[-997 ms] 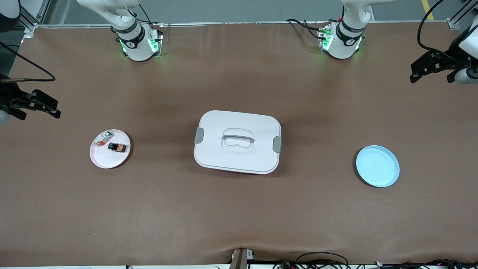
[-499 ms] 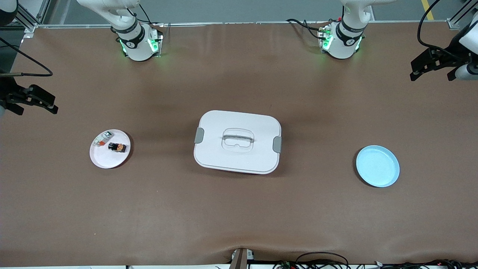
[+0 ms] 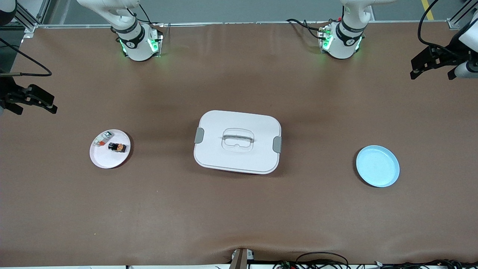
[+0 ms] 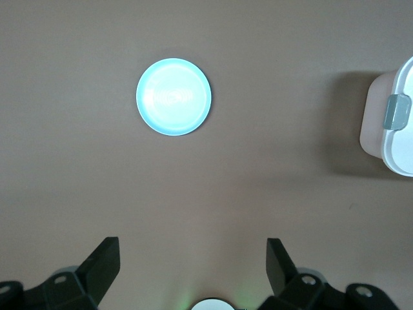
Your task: Transfer orange switch to right arm and place
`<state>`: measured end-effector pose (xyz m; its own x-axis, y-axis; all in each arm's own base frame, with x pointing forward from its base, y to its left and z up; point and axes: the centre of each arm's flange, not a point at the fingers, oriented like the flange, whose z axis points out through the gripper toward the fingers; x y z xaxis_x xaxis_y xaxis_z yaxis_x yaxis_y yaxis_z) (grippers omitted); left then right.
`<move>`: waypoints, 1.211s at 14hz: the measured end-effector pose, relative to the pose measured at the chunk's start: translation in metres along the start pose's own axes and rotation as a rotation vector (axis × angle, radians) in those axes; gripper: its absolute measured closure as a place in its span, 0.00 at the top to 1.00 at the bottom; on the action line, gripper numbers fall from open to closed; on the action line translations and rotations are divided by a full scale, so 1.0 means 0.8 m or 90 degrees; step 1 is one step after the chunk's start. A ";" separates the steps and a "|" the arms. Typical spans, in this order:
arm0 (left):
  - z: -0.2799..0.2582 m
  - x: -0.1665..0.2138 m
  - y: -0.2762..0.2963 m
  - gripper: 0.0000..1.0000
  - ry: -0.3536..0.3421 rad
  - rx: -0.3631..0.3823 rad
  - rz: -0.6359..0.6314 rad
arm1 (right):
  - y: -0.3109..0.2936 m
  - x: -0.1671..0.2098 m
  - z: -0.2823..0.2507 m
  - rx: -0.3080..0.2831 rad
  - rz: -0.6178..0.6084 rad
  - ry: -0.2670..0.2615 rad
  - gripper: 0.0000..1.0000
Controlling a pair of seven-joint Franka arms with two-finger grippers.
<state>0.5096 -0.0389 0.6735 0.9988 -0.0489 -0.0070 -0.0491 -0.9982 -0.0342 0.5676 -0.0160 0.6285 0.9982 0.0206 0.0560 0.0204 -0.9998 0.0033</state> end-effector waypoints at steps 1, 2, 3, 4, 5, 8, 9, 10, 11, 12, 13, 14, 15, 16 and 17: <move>0.000 0.000 0.000 1.00 0.000 0.000 0.000 | 0.000 0.000 0.000 0.000 0.000 0.000 1.00; 0.000 0.000 0.000 1.00 0.000 0.000 0.000 | 0.000 0.000 0.000 0.000 0.000 0.000 1.00; -0.001 0.000 0.000 1.00 0.001 0.000 0.000 | 0.000 0.000 0.000 0.000 0.000 0.000 1.00; -0.001 0.000 0.000 1.00 0.001 0.000 0.000 | 0.000 0.000 0.000 0.000 0.000 0.000 1.00; -0.001 -0.001 0.000 1.00 0.001 0.000 0.000 | 0.001 0.000 0.000 0.000 0.000 0.000 1.00; -0.002 -0.001 0.002 1.00 0.001 0.000 0.002 | 0.001 0.000 -0.001 0.000 0.001 0.001 1.00; -0.002 -0.001 0.004 1.00 0.002 -0.003 0.004 | 0.001 -0.001 -0.001 0.000 0.001 0.001 1.00; -0.002 -0.001 0.007 1.00 0.002 -0.005 0.006 | 0.001 -0.001 -0.001 0.000 0.001 0.001 1.00; -0.002 -0.002 0.010 1.00 0.001 -0.006 0.009 | 0.001 -0.001 -0.001 0.000 0.001 0.001 1.00; -0.002 -0.002 0.013 1.00 -0.001 -0.006 0.012 | 0.001 -0.001 -0.002 0.000 0.001 0.001 1.00; -0.001 -0.003 0.017 1.00 -0.003 -0.006 0.015 | 0.001 -0.001 -0.002 0.000 0.001 0.001 1.00; -0.001 -0.003 0.020 1.00 -0.005 -0.006 0.018 | 0.001 -0.001 -0.002 0.000 0.001 0.001 1.00; -0.001 -0.004 0.022 1.00 -0.007 -0.006 0.020 | 0.001 -0.001 -0.002 0.000 0.001 0.001 1.00; -0.001 -0.005 0.022 1.00 -0.007 -0.005 0.020 | 0.001 -0.001 -0.002 0.000 0.001 0.001 1.00; -0.002 -0.005 0.022 1.00 -0.007 -0.005 0.020 | 0.001 -0.001 -0.002 0.000 0.001 0.002 1.00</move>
<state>0.5048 -0.0564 0.6741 0.9966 -0.0801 -0.0193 -0.0806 -0.9964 -0.0253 0.5669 -0.0168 0.6299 0.9981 0.0191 0.0583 0.0189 -0.9998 0.0035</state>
